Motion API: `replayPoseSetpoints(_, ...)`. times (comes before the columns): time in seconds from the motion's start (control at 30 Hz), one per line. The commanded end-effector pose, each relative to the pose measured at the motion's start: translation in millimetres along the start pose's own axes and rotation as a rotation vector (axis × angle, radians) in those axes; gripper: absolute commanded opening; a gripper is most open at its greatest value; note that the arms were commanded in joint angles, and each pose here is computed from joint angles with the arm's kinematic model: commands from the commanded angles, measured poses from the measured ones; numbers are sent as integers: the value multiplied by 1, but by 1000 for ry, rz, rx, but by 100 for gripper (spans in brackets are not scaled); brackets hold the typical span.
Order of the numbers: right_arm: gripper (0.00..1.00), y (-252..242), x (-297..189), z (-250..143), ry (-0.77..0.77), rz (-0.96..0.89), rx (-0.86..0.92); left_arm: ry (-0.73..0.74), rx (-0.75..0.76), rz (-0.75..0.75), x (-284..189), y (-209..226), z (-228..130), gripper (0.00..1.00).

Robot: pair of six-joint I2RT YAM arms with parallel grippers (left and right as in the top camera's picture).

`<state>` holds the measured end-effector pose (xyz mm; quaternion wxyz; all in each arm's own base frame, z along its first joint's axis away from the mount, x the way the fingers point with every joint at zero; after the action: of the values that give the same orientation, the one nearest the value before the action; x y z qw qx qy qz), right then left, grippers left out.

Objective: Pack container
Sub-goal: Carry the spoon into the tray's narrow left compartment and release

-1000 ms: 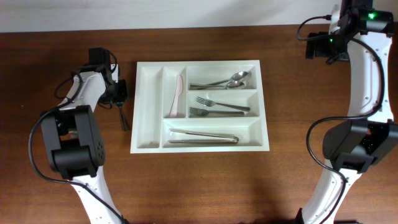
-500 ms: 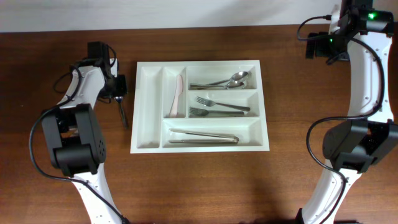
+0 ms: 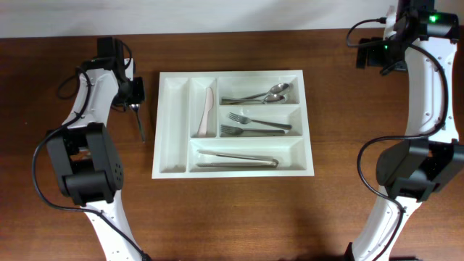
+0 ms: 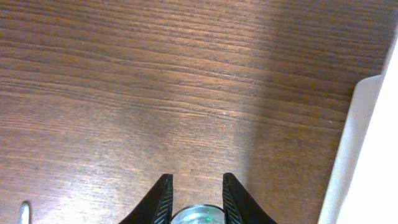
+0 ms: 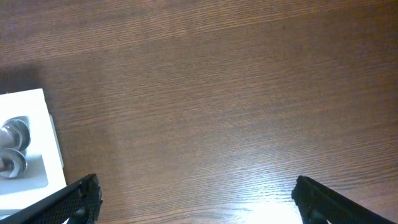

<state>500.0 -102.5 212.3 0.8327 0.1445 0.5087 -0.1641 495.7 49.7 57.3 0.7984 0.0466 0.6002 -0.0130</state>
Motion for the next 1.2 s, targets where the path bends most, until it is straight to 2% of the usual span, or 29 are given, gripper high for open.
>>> replayPoseSetpoints(0.0,99,0,2,0,0,-11,9,-17,0,-4,-9,2,10,12)
replayPoseSetpoints(0.2,99,0,2,0,0,-11,9,-18,1,-18,-33,1,19,11)
replayPoseSetpoints(0.53,99,0,2,0,0,-11,9,-8,-24,-174,-48,-28,19,6)
replayPoseSetpoints(1.03,99,0,2,0,0,-11,9,12,105,-211,-51,-95,19,6)
replayPoseSetpoints(1.17,99,0,2,0,0,-11,9,21,143,-164,-48,-104,18,6)
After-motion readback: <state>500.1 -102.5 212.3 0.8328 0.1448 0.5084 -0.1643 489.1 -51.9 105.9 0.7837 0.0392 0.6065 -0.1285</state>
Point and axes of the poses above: each gripper's point midway between its finger pads, its own x axis out along the fingers, its own y axis along the line the jaws close on, z = x × y, the point moved 1 cm from there along -x, back along the fingers, and after that the axes turned 12 degrees about x, right-handed, at the moved point
